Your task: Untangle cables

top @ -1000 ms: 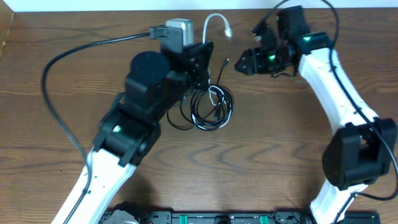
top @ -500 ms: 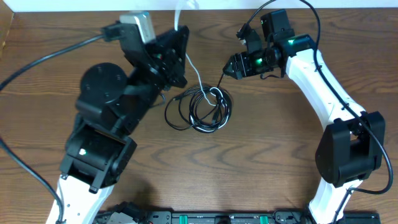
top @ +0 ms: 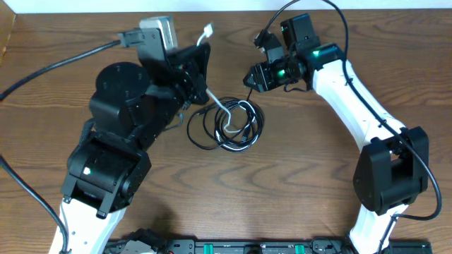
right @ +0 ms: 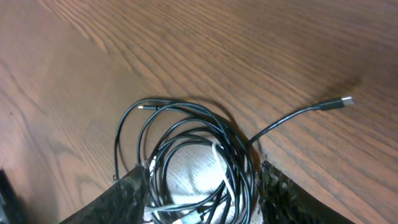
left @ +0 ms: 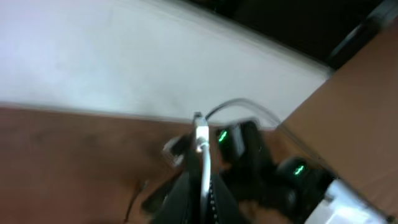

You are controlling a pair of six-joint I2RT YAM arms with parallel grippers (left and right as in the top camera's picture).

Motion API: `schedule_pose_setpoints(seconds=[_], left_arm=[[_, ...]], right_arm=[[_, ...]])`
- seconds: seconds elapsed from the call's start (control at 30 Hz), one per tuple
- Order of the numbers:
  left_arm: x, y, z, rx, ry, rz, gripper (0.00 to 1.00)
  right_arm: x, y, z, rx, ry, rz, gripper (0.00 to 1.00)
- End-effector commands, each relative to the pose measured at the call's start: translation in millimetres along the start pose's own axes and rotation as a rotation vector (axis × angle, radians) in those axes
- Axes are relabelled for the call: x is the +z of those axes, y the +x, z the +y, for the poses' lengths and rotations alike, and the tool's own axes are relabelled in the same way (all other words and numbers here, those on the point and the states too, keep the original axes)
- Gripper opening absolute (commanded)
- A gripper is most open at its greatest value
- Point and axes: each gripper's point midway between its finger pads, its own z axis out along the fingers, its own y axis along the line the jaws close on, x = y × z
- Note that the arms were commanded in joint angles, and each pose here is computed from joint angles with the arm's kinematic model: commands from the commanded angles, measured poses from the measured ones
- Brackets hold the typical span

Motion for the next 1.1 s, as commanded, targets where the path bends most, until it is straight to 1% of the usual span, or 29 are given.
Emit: schedule_pose_setpoints(seconds=[0.0,0.1,0.23,0.27,0.33,0.43,0.57,0.7,0.77,0.83,0.87,0.93,1.03,1.07], left_arm=[[-6,14,27,0.018,-0.122,0.069,0.07],[-11,38,51,0.005,-0.222,0.165,0.07],[-15,65,73,-0.029,-0.325,0.273,0.07],[-14,71,75,-0.037,-0.336,0.293,0.07],[-9,92,88,-0.058,-0.384,0.373,0.07],[0,109,98,-0.086,-0.427,0.44,0.07],[11,120,106,-0.097,-0.452,0.48,0.07],[17,121,107,-0.097,-0.452,0.479,0.07],[18,119,106,-0.096,-0.447,0.47,0.07],[19,118,106,-0.096,-0.446,0.467,0.07],[19,118,106,-0.096,-0.445,0.467,0.07],[19,118,106,-0.096,-0.445,0.466,0.07],[20,117,105,-0.095,-0.442,0.46,0.07],[21,115,105,-0.095,-0.438,0.454,0.07]], right_arm=[[16,19,-6,0.007,0.017,0.044,0.54],[24,28,-11,0.015,0.025,0.053,0.54],[36,40,-13,0.034,0.021,0.058,0.47],[40,43,-12,0.027,0.018,0.059,0.47],[50,51,-11,0.006,0.031,0.059,0.47],[59,59,-12,-0.017,0.075,0.062,0.45],[65,63,-17,-0.03,0.136,0.062,0.42],[76,68,-25,-0.031,0.175,0.075,0.42],[83,71,-28,-0.028,0.175,0.079,0.36],[87,70,-28,-0.029,0.163,0.075,0.24],[87,69,-27,-0.029,0.155,0.072,0.22],[84,60,-20,-0.024,0.131,0.042,0.11],[74,45,-8,-0.037,0.085,-0.002,0.05],[63,34,1,-0.048,0.065,-0.033,0.01]])
